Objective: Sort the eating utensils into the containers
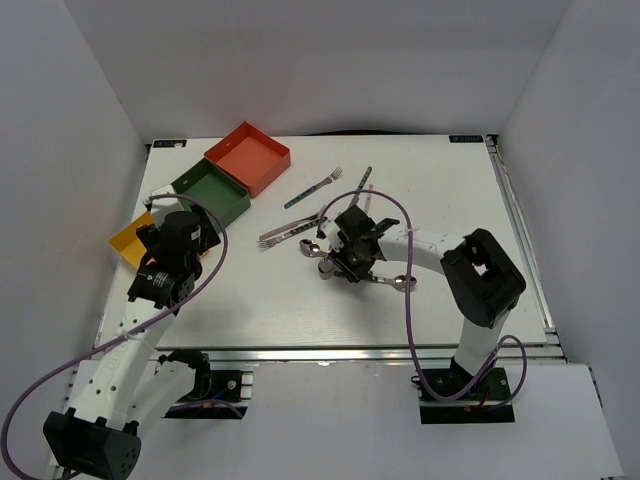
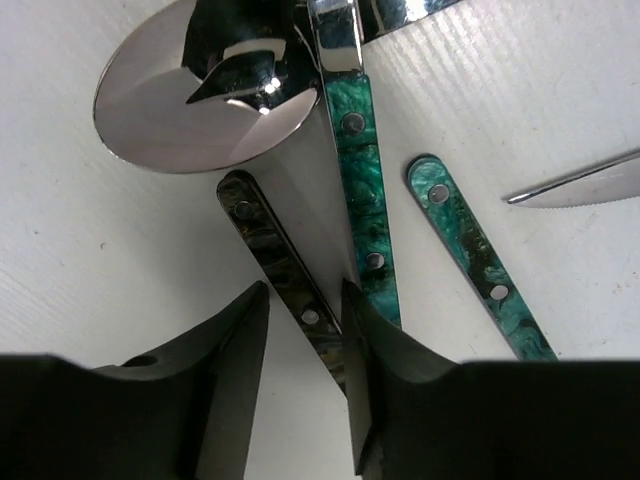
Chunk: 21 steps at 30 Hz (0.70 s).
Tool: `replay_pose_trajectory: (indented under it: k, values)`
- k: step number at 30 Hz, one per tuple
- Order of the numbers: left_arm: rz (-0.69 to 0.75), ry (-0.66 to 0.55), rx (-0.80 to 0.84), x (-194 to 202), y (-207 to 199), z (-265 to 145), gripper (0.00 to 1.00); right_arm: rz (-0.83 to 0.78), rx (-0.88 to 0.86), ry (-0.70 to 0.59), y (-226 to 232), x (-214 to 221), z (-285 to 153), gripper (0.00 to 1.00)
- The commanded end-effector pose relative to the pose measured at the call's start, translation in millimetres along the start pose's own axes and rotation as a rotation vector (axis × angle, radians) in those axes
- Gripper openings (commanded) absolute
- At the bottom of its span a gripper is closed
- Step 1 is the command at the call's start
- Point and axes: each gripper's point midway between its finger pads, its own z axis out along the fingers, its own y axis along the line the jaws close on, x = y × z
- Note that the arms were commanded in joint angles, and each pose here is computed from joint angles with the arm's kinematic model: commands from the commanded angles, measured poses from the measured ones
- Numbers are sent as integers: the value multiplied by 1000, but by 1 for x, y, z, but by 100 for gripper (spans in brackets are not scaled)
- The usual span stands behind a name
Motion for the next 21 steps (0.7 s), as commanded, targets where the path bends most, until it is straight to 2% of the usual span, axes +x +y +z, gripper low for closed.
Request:
replay_pose_trajectory:
  k: [1, 2, 4, 5, 6, 8, 11, 13, 14, 15, 16, 17, 18, 19, 21]
  values:
    - [-2, -3, 10, -3, -1, -1, 98, -17, -17, 52, 7, 15, 15, 39]
    - [0, -2, 10, -2, -1, -1, 98, -28, -14, 65, 11, 18, 18, 33]
    - [1, 0, 11, -2, -1, 0, 98, -46, -6, 78, 17, 21, 20, 26]
    - [2, 1, 10, -1, -1, 0, 98, -71, 27, 91, 19, 24, 20, 17]
    - [-2, 0, 12, -2, -2, -1, 98, -81, 40, 89, 22, 25, 19, 14]
    - [-6, -2, 19, -2, -2, -2, 98, -93, 79, 48, 26, 16, 11, 5]
    - [-27, 16, 107, -3, -18, -6, 98, -82, 109, -50, 29, -4, -13, 0]
    - [-72, 71, 309, 4, -54, -17, 98, -75, 118, -102, 29, -15, -22, 0]
    - [-129, 106, 388, 9, -70, -23, 98, -29, 111, -203, 33, -35, -48, 0]
    - [-160, 180, 576, 18, -100, -42, 98, -11, 92, -246, 37, -44, -58, 0]
    - [-214, 187, 712, 20, -122, -52, 98, 8, 70, -324, 42, -60, -76, 0]
    - [-329, 239, 809, 21, -139, -66, 98, 23, 19, -366, 51, -68, -84, 0]
    - [-388, 200, 987, 4, -162, -89, 98, 101, -3, -407, 56, -76, -91, 0]
    - [-428, 246, 1049, 20, -172, -100, 98, 138, -11, -445, 57, -82, -98, 0]
    - [-509, 241, 1120, 11, -186, -117, 98, 191, -114, -545, 74, -102, -118, 0]
